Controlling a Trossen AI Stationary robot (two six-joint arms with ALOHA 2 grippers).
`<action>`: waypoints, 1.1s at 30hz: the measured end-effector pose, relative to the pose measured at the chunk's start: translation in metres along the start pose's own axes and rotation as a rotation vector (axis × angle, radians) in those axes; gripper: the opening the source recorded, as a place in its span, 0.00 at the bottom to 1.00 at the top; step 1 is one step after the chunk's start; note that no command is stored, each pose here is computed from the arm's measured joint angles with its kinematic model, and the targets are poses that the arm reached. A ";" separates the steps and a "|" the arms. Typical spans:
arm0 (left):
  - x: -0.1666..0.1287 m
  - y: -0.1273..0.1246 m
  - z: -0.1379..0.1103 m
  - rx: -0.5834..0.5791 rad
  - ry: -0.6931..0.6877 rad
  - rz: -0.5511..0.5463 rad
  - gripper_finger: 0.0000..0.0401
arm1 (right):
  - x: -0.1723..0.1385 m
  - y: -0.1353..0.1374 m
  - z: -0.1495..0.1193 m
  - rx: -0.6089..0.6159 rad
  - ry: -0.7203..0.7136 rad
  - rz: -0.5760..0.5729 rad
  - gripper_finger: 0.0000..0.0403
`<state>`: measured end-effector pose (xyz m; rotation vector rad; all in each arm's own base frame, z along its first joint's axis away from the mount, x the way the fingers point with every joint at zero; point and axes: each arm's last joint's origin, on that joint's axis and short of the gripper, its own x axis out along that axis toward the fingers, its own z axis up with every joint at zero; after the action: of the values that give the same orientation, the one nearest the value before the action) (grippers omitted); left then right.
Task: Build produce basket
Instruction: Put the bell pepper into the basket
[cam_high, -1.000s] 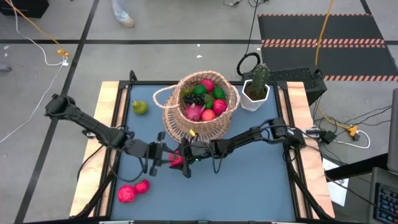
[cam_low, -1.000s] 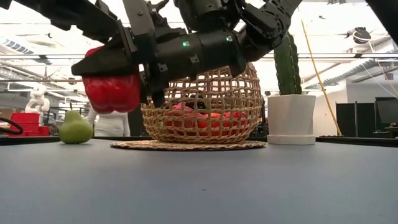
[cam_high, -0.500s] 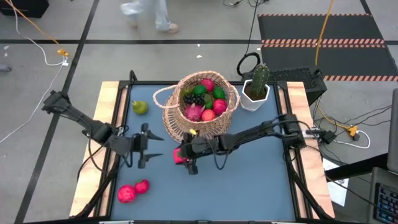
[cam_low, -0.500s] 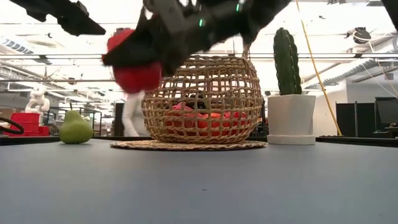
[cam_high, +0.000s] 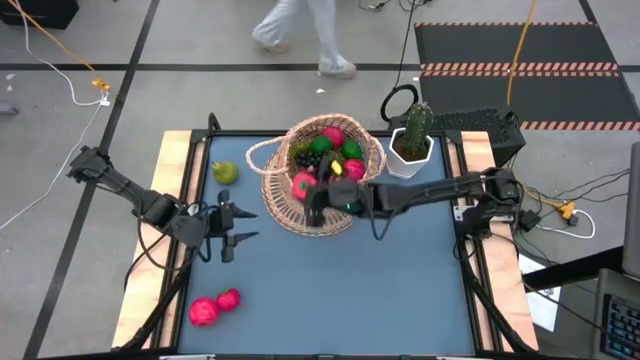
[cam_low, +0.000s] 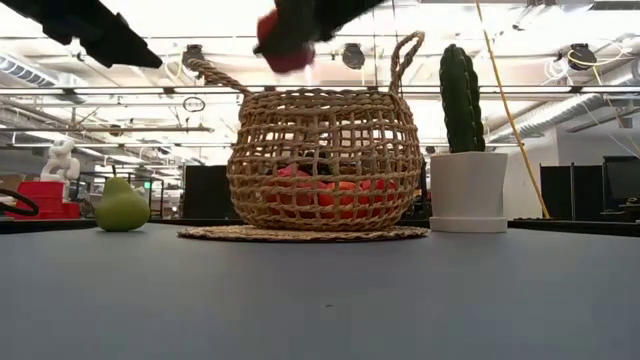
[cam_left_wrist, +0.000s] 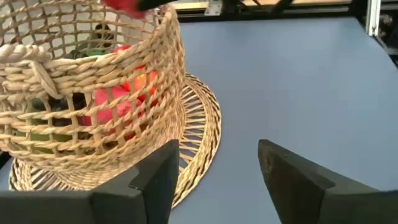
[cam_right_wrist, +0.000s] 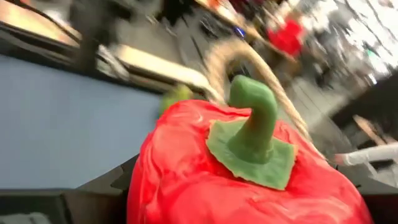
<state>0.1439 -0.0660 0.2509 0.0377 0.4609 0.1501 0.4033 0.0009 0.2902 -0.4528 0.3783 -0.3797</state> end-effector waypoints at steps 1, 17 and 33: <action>0.000 0.000 0.000 -0.010 0.000 0.005 0.53 | 0.004 -0.007 -0.005 0.012 0.031 -0.026 0.67; 0.005 0.009 0.000 -0.099 -0.001 0.110 0.47 | 0.040 -0.089 -0.099 0.376 0.209 -0.201 0.68; 0.015 0.018 -0.029 -0.396 0.084 0.225 0.48 | 0.025 -0.081 -0.115 0.376 0.139 -0.199 0.84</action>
<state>0.1412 -0.0456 0.2194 -0.3072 0.5033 0.4632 0.3540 -0.1175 0.2270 -0.0952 0.3871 -0.6638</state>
